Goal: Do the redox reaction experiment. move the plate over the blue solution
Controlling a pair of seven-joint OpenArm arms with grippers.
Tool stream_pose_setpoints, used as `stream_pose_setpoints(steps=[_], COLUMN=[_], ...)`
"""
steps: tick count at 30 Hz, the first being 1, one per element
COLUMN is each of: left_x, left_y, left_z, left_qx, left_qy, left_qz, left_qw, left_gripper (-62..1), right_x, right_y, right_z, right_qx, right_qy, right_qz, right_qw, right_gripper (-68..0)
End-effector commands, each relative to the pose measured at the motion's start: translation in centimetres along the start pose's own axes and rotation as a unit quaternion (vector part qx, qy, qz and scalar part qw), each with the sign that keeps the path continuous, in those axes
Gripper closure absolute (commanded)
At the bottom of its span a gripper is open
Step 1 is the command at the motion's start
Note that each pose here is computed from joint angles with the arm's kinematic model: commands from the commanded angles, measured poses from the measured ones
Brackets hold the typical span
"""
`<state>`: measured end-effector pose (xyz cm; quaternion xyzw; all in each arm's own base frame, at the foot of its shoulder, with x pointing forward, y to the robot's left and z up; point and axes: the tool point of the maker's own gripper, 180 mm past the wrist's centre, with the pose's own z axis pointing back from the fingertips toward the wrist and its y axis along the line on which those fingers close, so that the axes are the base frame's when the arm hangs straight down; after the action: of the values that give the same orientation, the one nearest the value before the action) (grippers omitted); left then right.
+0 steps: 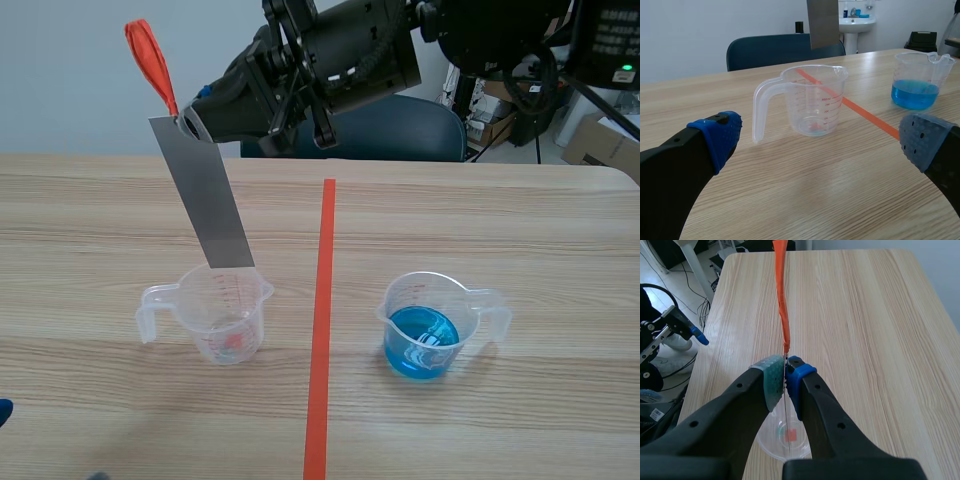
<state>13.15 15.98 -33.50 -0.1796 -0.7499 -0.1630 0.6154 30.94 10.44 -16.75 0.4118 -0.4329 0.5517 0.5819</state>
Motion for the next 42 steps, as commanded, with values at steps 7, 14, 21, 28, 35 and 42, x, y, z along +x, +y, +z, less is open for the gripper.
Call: stream_pose_setpoints(steps=[7,14,21,28,35,42], left_x=[0.5,0.5,0.5,0.5,0.5,0.5], left_y=[0.5,0.5,0.5,0.5,0.5,0.5], left_z=[-0.2,-0.2,-0.2,-0.2,-0.2,-0.2], left_qx=[0.0,0.0,0.0,0.0,0.0,0.0], left_qy=[-0.01,-0.01,-0.01,-0.01,-0.01,-0.01], left_qz=[-0.006,-0.006,-0.006,-0.006,-0.006,-0.006], left_qw=[0.9999,0.9999,0.9999,0.9999,0.9999,0.9999], left_gripper=[-62.3,-62.3,-62.3,-62.3,-62.3,-62.3], right_x=[0.8,0.9,1.0,1.2,1.6,0.9], right_y=[0.8,0.8,0.8,0.7,-0.1,-0.5], right_z=[-0.3,-0.3,-0.3,-0.2,1.3,3.2], right_qx=[0.013,0.013,0.013,0.011,-0.002,-0.005], right_qy=[-0.02,-0.023,-0.026,-0.033,-0.059,-0.057], right_qz=[-0.006,-0.006,-0.006,-0.006,-0.01,-0.016], right_qw=[0.9997,0.9996,0.9996,0.9994,0.9982,0.9982], right_gripper=[-3.3,-3.3,-3.3,-3.3,-3.3,-3.3])
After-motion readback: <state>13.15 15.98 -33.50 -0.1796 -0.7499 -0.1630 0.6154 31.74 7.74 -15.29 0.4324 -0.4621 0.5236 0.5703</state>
